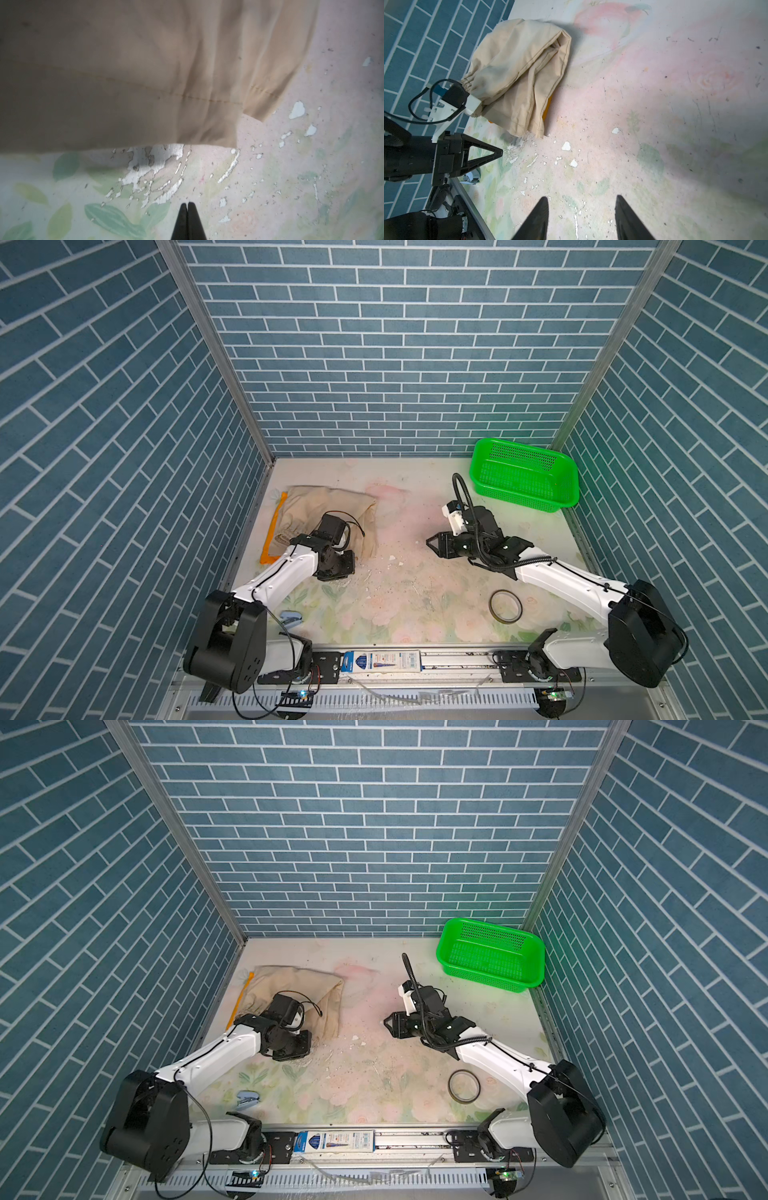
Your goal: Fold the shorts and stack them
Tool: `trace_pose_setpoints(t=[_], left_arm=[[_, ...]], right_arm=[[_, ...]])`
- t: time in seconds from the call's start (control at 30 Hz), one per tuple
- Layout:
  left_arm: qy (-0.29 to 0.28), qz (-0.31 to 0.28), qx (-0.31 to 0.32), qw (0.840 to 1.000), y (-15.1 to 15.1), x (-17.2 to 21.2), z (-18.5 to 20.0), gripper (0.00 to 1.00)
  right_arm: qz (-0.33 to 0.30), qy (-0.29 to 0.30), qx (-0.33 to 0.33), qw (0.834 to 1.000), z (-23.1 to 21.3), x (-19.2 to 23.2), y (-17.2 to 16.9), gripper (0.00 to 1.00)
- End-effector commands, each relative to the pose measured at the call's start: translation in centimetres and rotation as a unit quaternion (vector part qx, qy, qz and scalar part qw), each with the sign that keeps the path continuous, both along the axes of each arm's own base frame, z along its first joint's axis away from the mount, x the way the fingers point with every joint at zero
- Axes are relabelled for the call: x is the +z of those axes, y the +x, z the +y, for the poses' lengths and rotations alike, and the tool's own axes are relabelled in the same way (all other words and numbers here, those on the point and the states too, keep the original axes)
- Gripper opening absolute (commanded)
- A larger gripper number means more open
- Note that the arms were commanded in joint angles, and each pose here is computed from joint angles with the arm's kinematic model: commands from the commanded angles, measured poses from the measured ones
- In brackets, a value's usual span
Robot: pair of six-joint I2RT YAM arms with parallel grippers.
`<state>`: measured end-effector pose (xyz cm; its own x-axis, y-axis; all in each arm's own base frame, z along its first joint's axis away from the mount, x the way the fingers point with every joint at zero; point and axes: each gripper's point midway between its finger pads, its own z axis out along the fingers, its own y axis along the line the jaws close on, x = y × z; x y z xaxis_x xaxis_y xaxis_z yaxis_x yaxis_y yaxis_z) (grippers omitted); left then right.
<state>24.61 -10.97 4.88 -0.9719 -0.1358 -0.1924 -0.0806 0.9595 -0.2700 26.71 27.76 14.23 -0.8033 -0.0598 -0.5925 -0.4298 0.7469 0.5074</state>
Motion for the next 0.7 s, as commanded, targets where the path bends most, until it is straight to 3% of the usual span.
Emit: trace_pose_setpoints(t=[0.0,0.17,0.43,0.6,0.67], left_arm=[[-0.002,-0.048,0.002,0.999,2.7,-0.2,-0.5,0.0],[0.045,-0.061,-0.015,0.997,4.3,-1.4,0.5,0.0],[0.072,-0.021,-0.018,0.997,5.9,-4.1,1.6,0.0],[0.077,-0.008,0.008,0.997,7.4,-4.7,4.7,0.0],[0.042,-0.005,0.029,0.999,8.3,-4.6,5.5,0.0]], right_arm=[[0.002,0.02,-0.014,1.0,0.2,0.4,0.4,0.52],[0.003,0.02,-0.014,1.0,0.3,0.7,0.5,0.51],[0.01,0.013,-0.013,1.0,0.3,1.1,0.5,0.51],[0.013,0.012,-0.014,1.0,0.5,1.3,0.6,0.51],[0.018,0.015,-0.015,1.0,0.6,1.4,0.7,0.51]])
